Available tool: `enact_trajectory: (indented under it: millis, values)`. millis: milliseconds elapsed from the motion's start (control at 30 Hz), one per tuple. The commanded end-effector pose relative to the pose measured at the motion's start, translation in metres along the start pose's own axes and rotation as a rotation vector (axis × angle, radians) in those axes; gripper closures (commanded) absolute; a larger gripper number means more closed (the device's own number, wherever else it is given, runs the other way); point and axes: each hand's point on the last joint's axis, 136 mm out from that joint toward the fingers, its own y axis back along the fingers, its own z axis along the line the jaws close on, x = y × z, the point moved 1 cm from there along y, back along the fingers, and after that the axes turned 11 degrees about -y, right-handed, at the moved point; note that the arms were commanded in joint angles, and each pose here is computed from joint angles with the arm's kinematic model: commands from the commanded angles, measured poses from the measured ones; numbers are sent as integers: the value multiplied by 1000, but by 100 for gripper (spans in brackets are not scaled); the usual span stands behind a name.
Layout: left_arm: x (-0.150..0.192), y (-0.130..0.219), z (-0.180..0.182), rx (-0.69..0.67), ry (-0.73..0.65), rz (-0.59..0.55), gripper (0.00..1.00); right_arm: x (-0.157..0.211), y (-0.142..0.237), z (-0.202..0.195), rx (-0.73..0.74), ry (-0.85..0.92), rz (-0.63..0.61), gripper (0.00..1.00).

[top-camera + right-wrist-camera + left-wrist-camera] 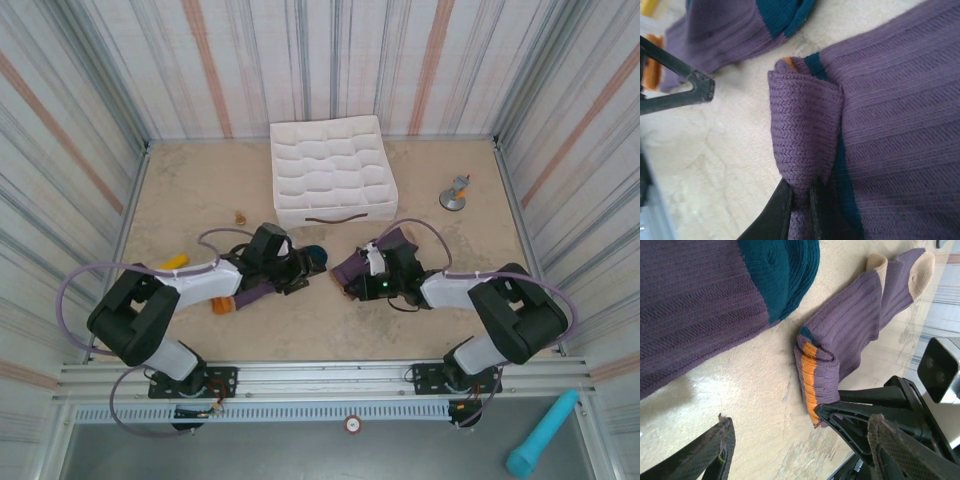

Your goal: Roll the socks

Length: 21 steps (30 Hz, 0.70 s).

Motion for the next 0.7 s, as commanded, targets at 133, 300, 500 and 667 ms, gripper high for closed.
enact_trajectory:
  millis: [133, 300, 500, 667]
  values:
    - [-10, -4, -20, -36, -93, -45, 32, -3, 9, 3, -193, -268, 98, 100]
    - [-11, -17, -17, -57, -100, -47, 37, -9, 8, -12, -173, -348, 119, 100]
    - [-9, -34, -12, -78, -110, -16, 39, -8, -1, -32, -111, -409, 130, 100]
    - [-9, -42, -6, -119, -107, -19, 40, -11, -3, -39, -82, -437, 124, 100]
